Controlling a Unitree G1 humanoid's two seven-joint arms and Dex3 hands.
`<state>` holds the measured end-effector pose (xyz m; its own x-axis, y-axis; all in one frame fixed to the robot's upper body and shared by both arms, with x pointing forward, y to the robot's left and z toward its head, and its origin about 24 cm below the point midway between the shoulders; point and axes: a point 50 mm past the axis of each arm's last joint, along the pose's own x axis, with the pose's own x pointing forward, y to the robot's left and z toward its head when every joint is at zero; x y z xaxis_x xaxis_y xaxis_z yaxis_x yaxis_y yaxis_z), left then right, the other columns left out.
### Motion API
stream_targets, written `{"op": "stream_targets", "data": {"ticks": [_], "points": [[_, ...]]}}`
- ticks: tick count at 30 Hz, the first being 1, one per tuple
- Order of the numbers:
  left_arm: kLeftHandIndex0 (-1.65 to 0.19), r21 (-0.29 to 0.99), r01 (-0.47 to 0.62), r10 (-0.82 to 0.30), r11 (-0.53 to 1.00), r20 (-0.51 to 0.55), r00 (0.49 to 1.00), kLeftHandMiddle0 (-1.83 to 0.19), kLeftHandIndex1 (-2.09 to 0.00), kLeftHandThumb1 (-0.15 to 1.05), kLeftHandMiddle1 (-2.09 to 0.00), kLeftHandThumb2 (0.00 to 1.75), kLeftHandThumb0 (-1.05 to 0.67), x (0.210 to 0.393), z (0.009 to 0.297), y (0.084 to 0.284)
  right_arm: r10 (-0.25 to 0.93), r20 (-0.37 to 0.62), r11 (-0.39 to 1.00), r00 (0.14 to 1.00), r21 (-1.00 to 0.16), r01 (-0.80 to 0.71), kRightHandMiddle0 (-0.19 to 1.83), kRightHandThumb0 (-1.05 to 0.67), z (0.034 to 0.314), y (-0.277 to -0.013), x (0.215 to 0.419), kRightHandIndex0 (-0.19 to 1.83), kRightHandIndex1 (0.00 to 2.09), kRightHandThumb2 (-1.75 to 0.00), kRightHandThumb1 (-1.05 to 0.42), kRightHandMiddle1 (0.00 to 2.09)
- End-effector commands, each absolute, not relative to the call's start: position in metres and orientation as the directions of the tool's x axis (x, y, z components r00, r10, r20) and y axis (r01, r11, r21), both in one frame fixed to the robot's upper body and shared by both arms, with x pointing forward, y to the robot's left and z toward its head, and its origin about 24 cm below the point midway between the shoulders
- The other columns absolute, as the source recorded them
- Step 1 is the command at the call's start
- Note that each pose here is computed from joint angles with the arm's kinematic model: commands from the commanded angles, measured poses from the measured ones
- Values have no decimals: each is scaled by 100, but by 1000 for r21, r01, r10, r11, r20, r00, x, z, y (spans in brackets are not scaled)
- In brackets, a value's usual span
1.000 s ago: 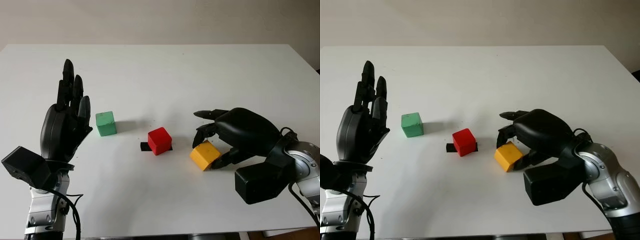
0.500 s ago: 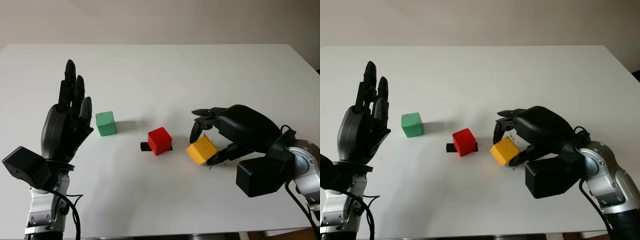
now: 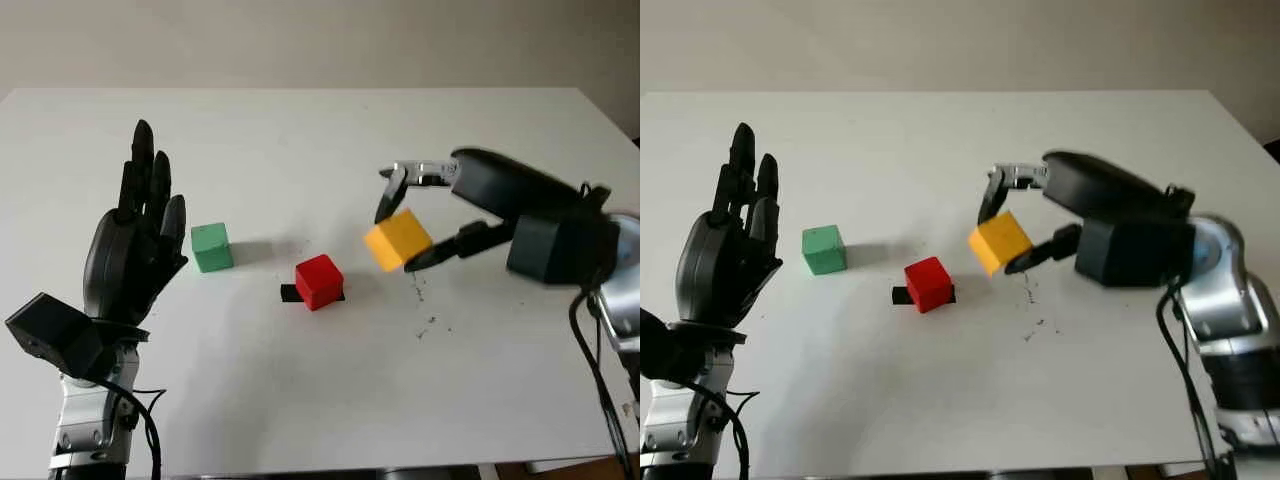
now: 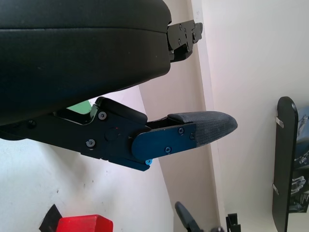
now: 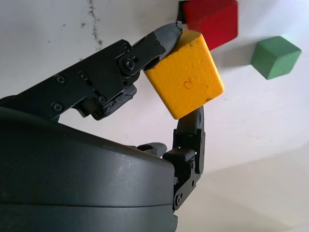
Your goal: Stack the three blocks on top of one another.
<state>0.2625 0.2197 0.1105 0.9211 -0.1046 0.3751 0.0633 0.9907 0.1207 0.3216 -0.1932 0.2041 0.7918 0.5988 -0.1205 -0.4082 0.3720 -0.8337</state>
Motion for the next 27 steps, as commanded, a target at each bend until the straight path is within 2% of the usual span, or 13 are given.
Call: {"op": "stream_targets", "data": {"ticks": [1,12,19,27], "points": [[19,121,64,-106,991,381,918,19,0,105,0,58,-68,261,111,218,617,-133,385,776,-809,-445,42,-42,213,-186,327,34,3,-5,-91,145],[19,107,50,-88,993,383,920,19,0,105,0,55,-69,260,108,215,680,-231,284,696,-792,-541,39,-44,208,-159,339,36,5,-5,-90,154],[19,106,54,-91,993,392,915,19,0,105,0,56,-67,259,107,215,703,-266,312,660,-719,-622,40,-47,196,-142,346,35,5,-6,-91,158],[19,110,43,-83,993,389,918,19,0,105,0,54,-67,259,106,215,698,-274,349,662,-677,-648,40,-51,188,-134,352,31,3,-6,-92,163]]}}
